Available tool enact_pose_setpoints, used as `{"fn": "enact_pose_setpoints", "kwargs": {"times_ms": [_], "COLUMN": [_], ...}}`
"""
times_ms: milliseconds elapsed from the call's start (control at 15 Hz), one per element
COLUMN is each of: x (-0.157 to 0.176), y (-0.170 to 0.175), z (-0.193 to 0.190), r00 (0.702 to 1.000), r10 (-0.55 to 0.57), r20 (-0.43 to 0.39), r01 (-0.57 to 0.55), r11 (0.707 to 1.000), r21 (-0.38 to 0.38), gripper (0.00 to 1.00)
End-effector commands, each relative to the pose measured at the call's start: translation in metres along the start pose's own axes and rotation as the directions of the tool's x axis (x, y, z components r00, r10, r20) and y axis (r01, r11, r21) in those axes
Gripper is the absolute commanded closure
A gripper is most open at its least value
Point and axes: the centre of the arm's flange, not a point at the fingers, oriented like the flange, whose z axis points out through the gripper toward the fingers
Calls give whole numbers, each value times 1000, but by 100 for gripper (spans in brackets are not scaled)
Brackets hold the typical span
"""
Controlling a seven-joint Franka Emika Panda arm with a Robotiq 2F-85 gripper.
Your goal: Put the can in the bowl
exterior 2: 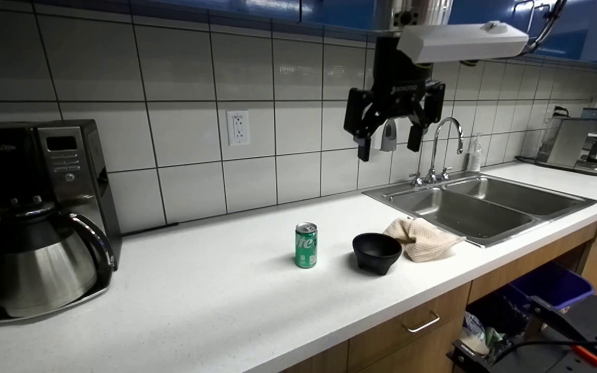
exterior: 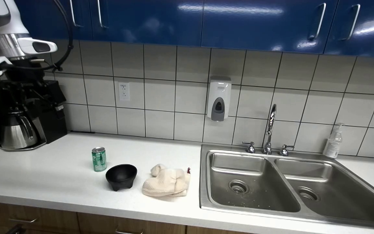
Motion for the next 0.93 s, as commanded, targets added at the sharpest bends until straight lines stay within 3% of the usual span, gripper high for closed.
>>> {"fn": "enact_pose_setpoints", "kwargs": {"times_ms": [0,867], "x": [37,124], "y": [-14,-28], "z": [26,104], "r00": [999,991], "r10": [39,-48], "r20": [29,127], "r01": [-38,51], "r11": [999,999], "r21": [-18,-15], "gripper": [0,0]}}
